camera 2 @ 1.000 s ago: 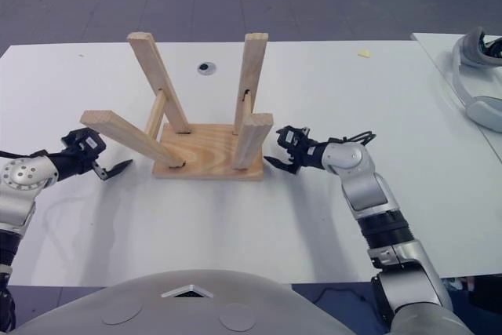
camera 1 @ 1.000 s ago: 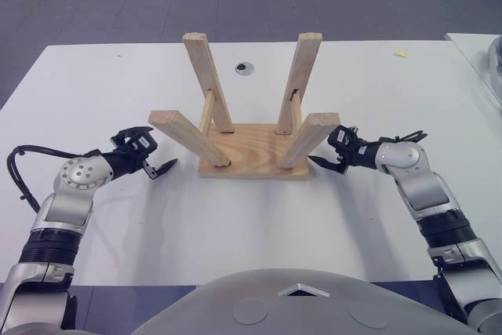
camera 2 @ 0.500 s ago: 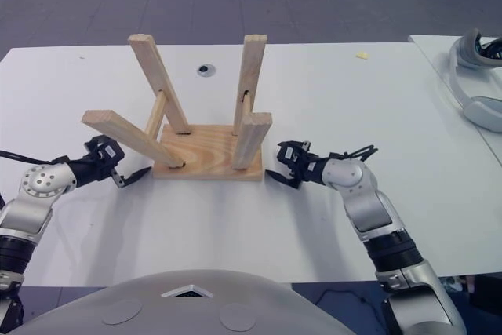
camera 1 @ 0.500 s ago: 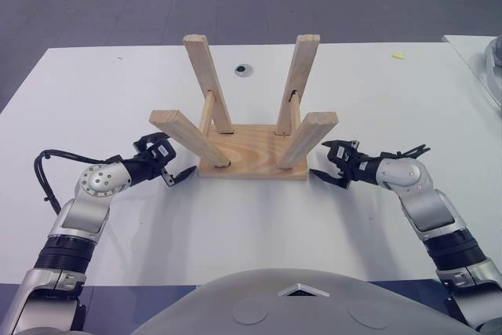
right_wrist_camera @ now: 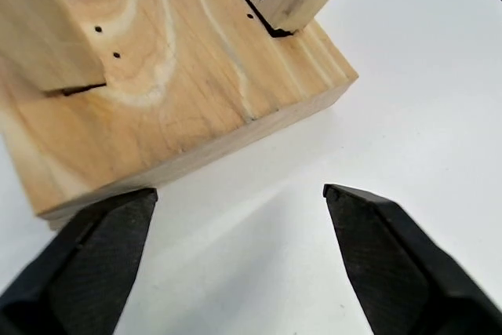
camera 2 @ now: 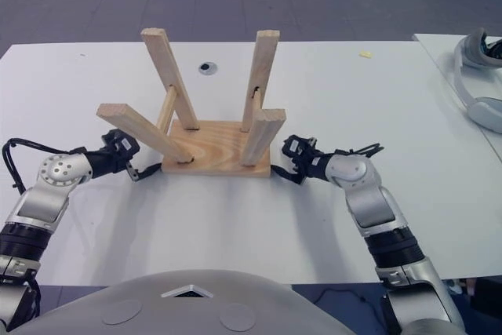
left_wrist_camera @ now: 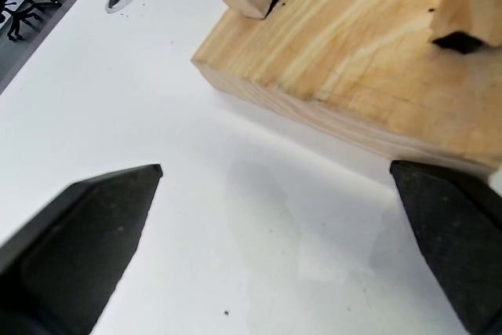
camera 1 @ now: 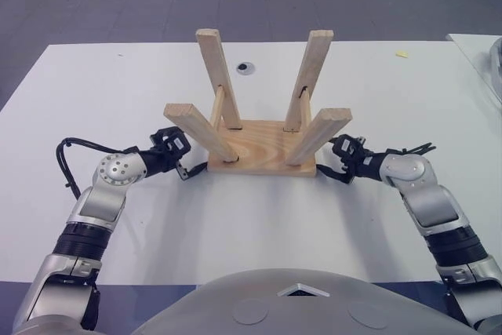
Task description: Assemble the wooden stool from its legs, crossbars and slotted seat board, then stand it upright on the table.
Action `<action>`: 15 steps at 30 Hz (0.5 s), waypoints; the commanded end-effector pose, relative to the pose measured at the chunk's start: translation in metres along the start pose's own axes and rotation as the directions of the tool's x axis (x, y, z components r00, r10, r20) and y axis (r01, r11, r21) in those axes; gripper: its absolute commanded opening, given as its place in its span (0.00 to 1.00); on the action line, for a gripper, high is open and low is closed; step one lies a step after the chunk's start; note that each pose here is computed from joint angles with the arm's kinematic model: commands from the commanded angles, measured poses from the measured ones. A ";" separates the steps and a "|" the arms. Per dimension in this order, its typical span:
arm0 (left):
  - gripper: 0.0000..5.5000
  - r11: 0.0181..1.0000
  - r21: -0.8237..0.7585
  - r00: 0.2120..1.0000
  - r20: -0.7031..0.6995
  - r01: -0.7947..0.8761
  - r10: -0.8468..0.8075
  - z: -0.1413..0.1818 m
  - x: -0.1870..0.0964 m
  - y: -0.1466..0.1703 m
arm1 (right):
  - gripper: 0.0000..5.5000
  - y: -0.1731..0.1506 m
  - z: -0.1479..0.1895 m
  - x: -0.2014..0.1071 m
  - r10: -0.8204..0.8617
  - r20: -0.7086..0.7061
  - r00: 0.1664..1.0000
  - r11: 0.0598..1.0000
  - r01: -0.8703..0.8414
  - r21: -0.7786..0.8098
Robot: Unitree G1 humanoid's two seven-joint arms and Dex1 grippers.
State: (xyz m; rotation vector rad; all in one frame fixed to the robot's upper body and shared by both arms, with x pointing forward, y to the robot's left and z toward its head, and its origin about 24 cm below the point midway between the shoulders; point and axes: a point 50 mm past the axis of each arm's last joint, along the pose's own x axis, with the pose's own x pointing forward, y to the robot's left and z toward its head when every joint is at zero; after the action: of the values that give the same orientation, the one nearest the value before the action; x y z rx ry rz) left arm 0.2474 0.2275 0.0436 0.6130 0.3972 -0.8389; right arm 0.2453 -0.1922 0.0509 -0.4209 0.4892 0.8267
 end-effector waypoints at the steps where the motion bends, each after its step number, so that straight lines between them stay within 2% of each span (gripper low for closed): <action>1: 0.98 0.996 0.069 0.986 0.163 -0.049 0.037 0.047 -0.009 0.029 | 0.73 -0.007 0.051 -0.002 0.032 0.233 0.972 0.999 -0.036 0.011; 4: 0.98 0.993 0.082 0.978 0.198 -0.087 0.069 0.060 -0.016 0.043 | 0.73 -0.006 0.051 -0.002 0.032 0.229 0.973 0.999 -0.034 0.006; 8: 0.98 0.996 0.045 0.980 0.191 -0.072 0.062 0.053 -0.019 0.038 | 0.73 -0.002 0.045 -0.001 0.050 0.208 0.977 0.999 -0.051 -0.001; 12: 0.98 0.986 -0.067 0.983 0.111 0.153 -0.145 0.027 -0.024 0.014 | 0.73 -0.009 0.028 -0.007 0.129 0.129 0.983 0.992 -0.127 -0.026; 15: 0.98 0.968 -0.097 0.971 0.090 0.230 -0.222 0.020 -0.027 0.016 | 0.73 -0.019 0.032 -0.005 0.168 0.145 0.975 0.986 -0.165 -0.032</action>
State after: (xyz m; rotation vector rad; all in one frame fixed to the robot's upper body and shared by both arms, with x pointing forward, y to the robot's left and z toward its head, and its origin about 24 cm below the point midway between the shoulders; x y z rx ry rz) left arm 0.2413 0.2327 0.0752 0.4325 0.4260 -1.0297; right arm 0.2541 -0.1899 0.0728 -0.3259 0.4202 0.9938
